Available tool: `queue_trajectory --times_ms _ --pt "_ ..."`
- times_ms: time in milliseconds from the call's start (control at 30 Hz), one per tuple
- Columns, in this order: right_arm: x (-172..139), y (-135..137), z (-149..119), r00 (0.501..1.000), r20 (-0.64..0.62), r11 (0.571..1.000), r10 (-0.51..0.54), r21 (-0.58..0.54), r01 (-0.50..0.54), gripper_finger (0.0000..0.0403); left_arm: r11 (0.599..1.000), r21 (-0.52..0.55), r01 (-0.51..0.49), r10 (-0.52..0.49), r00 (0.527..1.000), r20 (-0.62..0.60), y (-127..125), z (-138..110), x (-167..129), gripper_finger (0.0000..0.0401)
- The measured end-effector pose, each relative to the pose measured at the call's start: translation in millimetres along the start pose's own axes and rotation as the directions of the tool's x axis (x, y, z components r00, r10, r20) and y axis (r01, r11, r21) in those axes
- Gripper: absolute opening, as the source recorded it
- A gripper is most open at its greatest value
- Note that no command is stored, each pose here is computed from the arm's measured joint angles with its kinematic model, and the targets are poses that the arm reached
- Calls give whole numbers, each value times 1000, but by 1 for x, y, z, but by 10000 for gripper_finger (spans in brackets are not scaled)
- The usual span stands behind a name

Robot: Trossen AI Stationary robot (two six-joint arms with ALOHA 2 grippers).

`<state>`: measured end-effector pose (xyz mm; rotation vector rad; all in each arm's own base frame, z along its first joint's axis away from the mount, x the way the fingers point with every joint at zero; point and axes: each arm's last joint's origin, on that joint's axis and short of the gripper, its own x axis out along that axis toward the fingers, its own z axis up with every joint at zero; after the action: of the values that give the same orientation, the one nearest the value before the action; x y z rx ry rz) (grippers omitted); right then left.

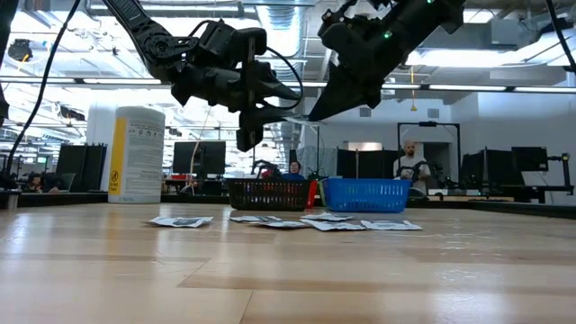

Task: Pick & Place First Aid Supplies
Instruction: Put the towelette pack into the black basket

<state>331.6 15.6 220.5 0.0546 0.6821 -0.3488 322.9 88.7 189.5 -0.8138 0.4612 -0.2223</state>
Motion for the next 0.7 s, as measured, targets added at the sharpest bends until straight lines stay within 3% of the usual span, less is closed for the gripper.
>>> queue_trajectory --times_ms 200,467,700 --pt "-2 6 -2 998 -26 998 59 -12 -60 0 1000 28 -8 8 1000 6 0 0 0 136" --pt "-2 4 0 999 19 999 -48 -10 48 0 1000 27 -7 7 1000 5 0 0 0 136" --pt "-2 2 6 994 82 997 -69 -27 71 0 1000 27 -7 7 1000 5 0 0 0 136"
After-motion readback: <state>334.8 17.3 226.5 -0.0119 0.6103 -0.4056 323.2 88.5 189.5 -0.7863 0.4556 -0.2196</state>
